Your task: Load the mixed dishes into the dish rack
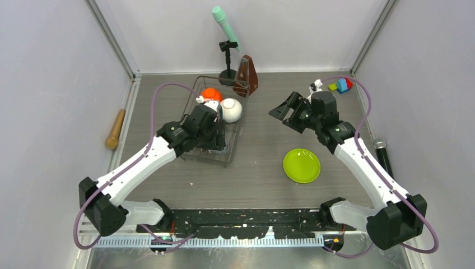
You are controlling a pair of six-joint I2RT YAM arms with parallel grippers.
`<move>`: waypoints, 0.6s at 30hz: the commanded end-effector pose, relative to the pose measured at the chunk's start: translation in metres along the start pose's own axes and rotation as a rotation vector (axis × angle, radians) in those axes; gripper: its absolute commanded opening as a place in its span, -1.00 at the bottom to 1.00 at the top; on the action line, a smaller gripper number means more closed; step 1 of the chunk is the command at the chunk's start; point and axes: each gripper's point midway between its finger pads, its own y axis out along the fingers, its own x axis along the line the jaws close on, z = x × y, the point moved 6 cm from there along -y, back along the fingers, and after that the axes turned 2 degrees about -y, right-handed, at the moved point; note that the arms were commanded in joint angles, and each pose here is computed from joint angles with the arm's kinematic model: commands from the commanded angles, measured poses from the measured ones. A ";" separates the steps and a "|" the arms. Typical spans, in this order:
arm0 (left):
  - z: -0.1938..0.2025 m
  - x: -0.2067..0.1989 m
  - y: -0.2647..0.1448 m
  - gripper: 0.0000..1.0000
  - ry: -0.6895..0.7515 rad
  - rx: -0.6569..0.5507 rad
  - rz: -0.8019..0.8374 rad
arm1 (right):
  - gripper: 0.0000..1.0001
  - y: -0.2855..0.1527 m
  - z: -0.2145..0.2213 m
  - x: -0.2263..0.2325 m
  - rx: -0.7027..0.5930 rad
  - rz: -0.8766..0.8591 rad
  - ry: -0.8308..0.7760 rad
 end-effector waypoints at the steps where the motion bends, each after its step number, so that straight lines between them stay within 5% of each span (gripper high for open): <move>1: -0.015 -0.010 0.015 -1.00 0.002 -0.088 0.010 | 0.63 -0.012 -0.010 0.003 -0.055 -0.007 -0.042; 18: 0.012 -0.003 0.056 -1.00 0.076 0.051 -0.090 | 0.63 -0.011 -0.006 -0.008 -0.038 0.011 -0.018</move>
